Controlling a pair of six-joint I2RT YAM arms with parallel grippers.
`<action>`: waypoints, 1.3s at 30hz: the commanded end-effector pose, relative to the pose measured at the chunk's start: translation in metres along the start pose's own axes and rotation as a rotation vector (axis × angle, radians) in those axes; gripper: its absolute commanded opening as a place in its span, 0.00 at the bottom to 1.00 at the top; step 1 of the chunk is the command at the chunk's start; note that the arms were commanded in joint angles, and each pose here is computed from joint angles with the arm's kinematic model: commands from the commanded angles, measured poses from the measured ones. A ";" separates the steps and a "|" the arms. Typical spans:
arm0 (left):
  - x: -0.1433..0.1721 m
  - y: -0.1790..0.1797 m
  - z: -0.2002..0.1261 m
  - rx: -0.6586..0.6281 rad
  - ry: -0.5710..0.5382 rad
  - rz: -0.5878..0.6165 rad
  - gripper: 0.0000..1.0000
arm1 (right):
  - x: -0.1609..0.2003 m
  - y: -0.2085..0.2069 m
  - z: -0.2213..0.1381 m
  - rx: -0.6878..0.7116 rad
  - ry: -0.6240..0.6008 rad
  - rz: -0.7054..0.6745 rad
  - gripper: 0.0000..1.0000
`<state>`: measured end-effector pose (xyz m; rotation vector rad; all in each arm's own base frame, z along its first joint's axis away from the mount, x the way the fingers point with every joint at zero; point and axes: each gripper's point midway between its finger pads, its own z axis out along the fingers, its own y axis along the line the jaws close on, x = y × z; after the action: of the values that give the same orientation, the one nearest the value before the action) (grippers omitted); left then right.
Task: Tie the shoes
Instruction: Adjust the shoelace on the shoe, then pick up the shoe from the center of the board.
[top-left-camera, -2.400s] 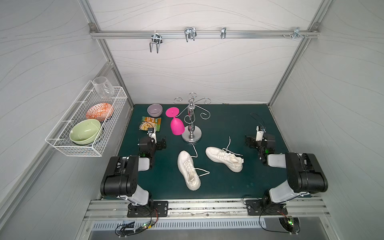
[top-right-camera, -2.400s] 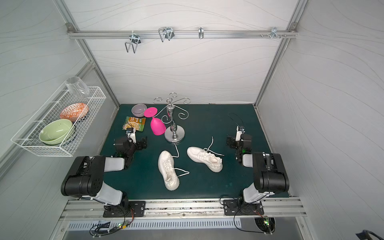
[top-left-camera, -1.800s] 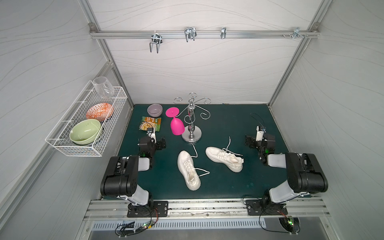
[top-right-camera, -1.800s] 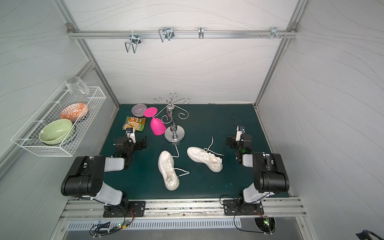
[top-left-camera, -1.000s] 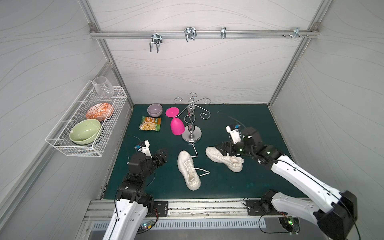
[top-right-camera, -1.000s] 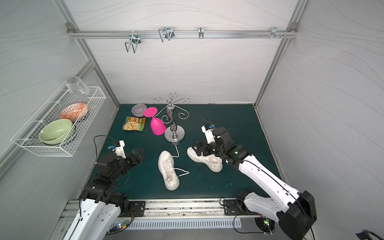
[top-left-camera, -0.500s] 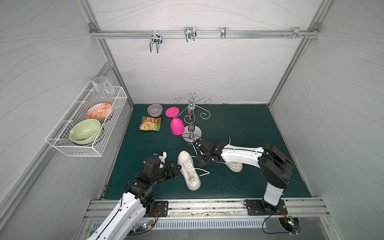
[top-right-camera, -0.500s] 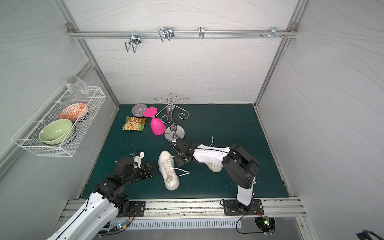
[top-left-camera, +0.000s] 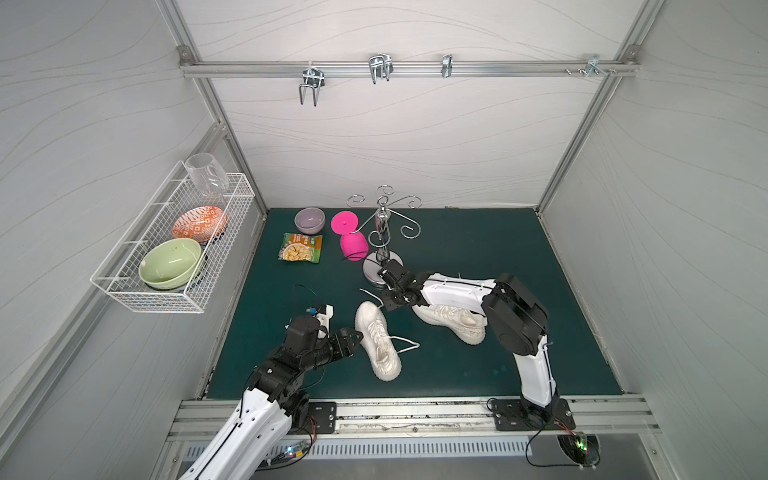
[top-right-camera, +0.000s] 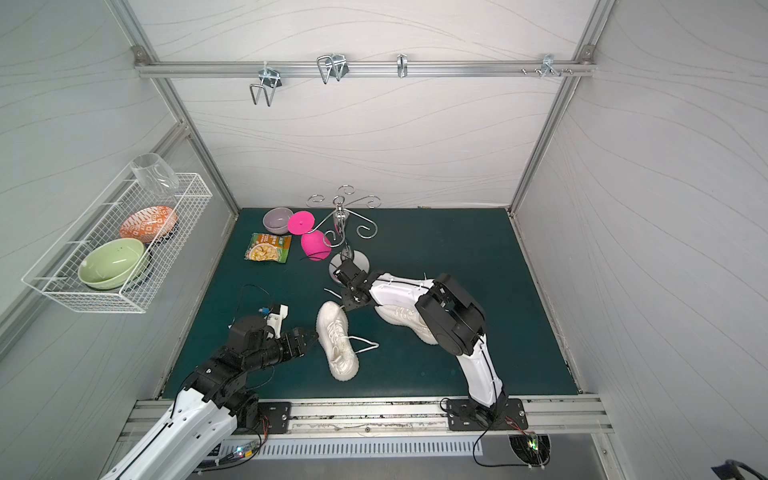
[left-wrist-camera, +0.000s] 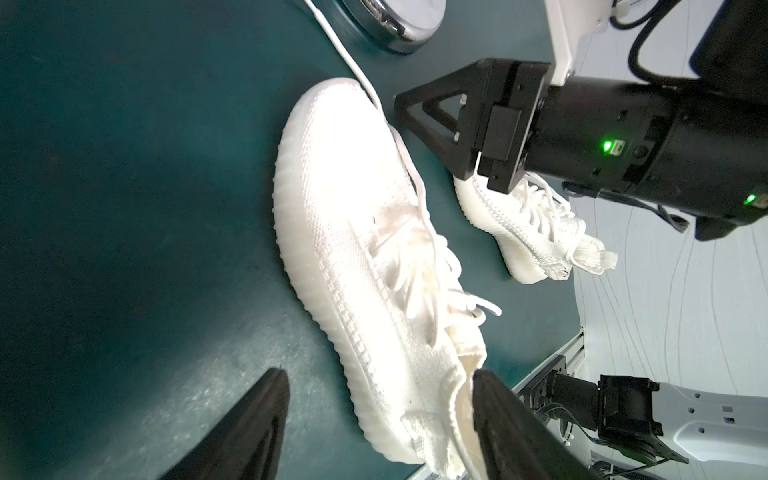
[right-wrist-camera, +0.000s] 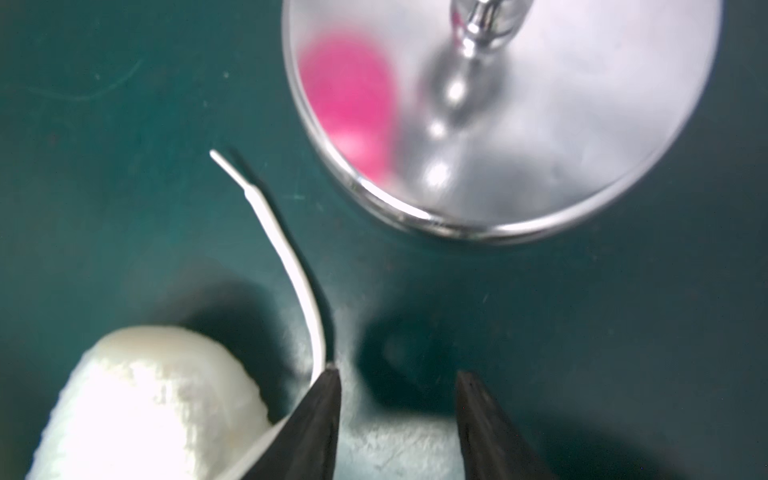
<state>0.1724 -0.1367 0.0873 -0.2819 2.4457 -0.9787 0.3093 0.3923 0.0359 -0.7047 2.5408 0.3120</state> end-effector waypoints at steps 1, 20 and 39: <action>-0.002 -0.008 0.001 0.032 -0.001 0.037 0.73 | -0.005 0.004 0.001 -0.023 0.000 -0.015 0.51; 0.000 -0.005 0.006 0.038 0.009 0.045 0.73 | 0.026 0.073 -0.019 -0.322 0.174 0.300 0.56; -0.026 -0.058 0.011 0.346 -0.143 0.240 0.78 | -0.016 0.063 -0.095 -0.198 -0.145 0.145 0.06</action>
<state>0.1848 -0.1587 0.0867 -0.1069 2.2966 -1.1186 0.2453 0.4249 0.1048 -0.5555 2.5382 0.6876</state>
